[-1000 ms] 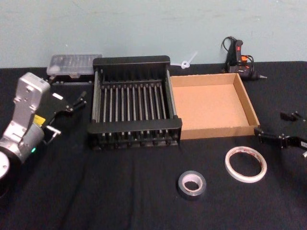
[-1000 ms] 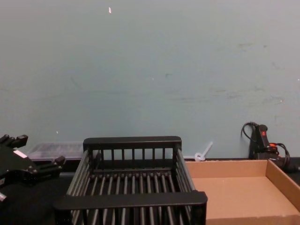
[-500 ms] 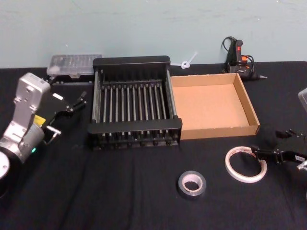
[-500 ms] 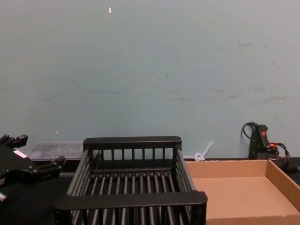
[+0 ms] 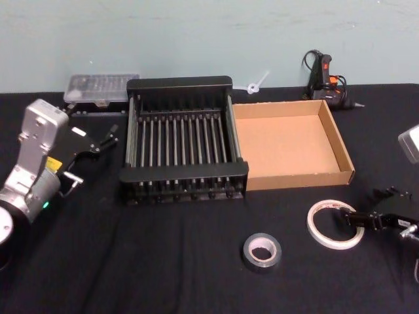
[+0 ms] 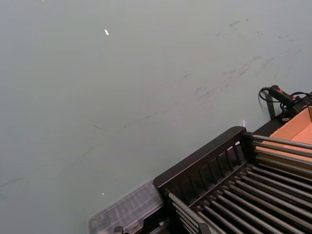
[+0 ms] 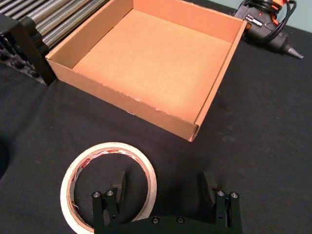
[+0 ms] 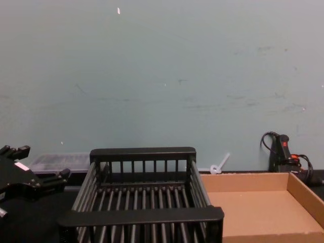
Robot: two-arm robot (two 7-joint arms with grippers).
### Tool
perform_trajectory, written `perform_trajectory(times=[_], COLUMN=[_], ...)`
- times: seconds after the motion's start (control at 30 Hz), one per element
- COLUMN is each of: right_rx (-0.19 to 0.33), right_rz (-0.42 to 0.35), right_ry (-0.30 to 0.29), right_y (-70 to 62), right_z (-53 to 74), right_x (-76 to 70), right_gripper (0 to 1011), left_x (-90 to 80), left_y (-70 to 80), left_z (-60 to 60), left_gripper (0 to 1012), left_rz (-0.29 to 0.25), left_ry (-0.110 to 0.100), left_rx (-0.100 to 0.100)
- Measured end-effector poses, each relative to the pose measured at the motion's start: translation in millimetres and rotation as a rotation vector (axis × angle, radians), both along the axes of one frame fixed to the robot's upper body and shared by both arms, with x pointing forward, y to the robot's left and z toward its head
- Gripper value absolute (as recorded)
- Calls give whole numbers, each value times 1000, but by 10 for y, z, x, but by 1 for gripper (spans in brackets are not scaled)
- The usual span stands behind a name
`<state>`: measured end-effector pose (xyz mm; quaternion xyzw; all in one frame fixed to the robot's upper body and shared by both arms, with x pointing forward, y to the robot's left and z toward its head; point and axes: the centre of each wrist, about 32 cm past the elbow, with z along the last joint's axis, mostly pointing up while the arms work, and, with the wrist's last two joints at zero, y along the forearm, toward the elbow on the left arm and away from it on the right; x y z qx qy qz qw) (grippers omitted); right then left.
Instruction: Pick up the white tape and place it into the black box , Pick up the silver tape and place it into the brown box.
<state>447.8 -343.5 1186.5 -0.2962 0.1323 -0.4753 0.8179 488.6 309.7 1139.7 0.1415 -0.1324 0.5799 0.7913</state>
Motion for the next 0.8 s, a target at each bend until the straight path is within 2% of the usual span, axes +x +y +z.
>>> perform_trajectory(times=[0.8], right_rx=[3], right_rz=[4], right_ry=[37], right_y=[23], right_z=[-94], right_x=[47], right_gripper=[1002], left_x=[0], left_y=[0], left_z=[0], left_gripper=[1001], left_rz=[0], left_ry=[0], left_rx=[0])
